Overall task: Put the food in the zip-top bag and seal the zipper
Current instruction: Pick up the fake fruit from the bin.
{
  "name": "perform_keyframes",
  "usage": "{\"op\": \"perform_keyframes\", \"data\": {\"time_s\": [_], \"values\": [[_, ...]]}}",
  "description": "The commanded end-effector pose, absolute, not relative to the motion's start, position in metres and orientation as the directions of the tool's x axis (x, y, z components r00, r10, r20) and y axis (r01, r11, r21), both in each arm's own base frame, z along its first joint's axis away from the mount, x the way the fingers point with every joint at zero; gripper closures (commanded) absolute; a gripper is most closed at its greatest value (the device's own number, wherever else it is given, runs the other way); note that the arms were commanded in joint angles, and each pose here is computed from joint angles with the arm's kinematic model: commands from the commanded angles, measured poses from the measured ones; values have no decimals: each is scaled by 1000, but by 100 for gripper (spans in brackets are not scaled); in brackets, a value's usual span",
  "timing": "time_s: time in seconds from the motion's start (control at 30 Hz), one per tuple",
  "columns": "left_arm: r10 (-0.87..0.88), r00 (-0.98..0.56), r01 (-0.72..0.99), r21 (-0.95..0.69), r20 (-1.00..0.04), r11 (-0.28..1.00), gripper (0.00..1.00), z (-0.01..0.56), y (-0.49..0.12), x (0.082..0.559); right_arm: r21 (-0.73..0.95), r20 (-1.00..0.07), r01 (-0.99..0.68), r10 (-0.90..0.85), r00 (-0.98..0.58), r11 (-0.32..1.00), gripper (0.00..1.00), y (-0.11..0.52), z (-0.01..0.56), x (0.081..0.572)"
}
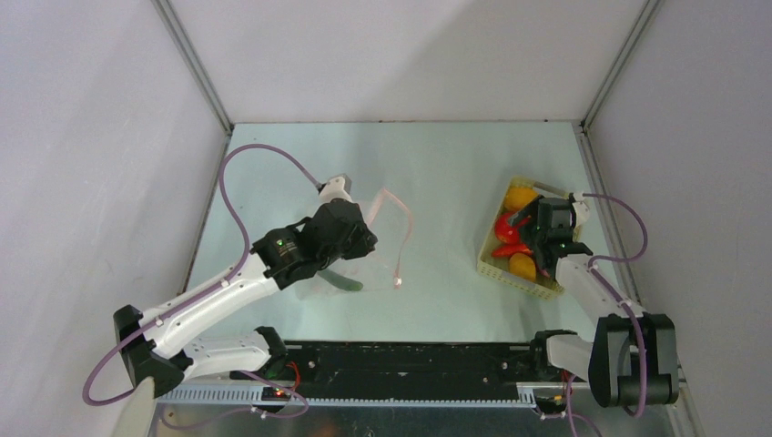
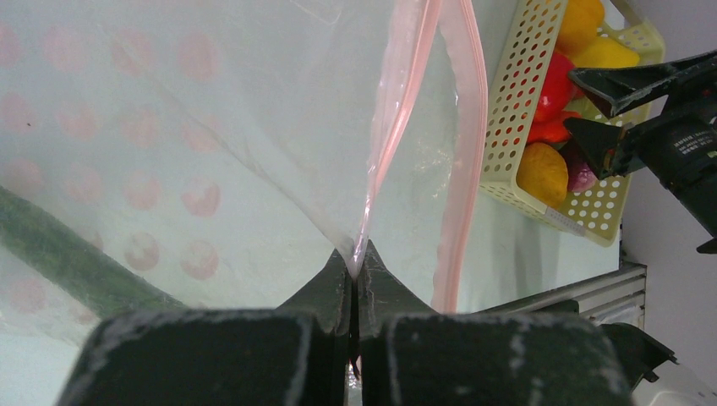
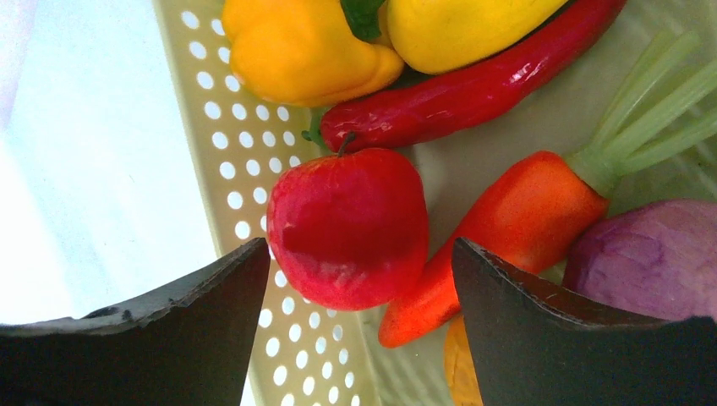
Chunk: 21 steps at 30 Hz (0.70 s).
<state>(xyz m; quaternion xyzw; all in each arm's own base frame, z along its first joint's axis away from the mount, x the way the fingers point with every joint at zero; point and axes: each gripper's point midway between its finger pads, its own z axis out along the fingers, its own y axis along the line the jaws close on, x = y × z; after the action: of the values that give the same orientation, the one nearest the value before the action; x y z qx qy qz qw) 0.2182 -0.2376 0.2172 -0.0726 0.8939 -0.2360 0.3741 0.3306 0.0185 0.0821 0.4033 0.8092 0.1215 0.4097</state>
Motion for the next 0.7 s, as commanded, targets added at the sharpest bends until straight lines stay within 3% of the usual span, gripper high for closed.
{"op": "perform_keyframes", "data": {"time_s": [0.0,0.33,0.5,0.67], "values": [[-322,-685,61,-492,-653,868,100,235,-240,225,568,-554,561,784,-282,603,18,16,81,345],[-320,-690,56,-489,-649,871,100,233,-240,225,571,-501,594,814,-295,567,21,22,59,350],[-315,-702,62,-496,-639,866,100,232,-246,225,585,-481,599,829,-287,547,33,25,56,351],[-309,-710,60,-492,-633,869,100,229,-247,225,609,-525,571,820,-230,551,46,17,82,349]]}}
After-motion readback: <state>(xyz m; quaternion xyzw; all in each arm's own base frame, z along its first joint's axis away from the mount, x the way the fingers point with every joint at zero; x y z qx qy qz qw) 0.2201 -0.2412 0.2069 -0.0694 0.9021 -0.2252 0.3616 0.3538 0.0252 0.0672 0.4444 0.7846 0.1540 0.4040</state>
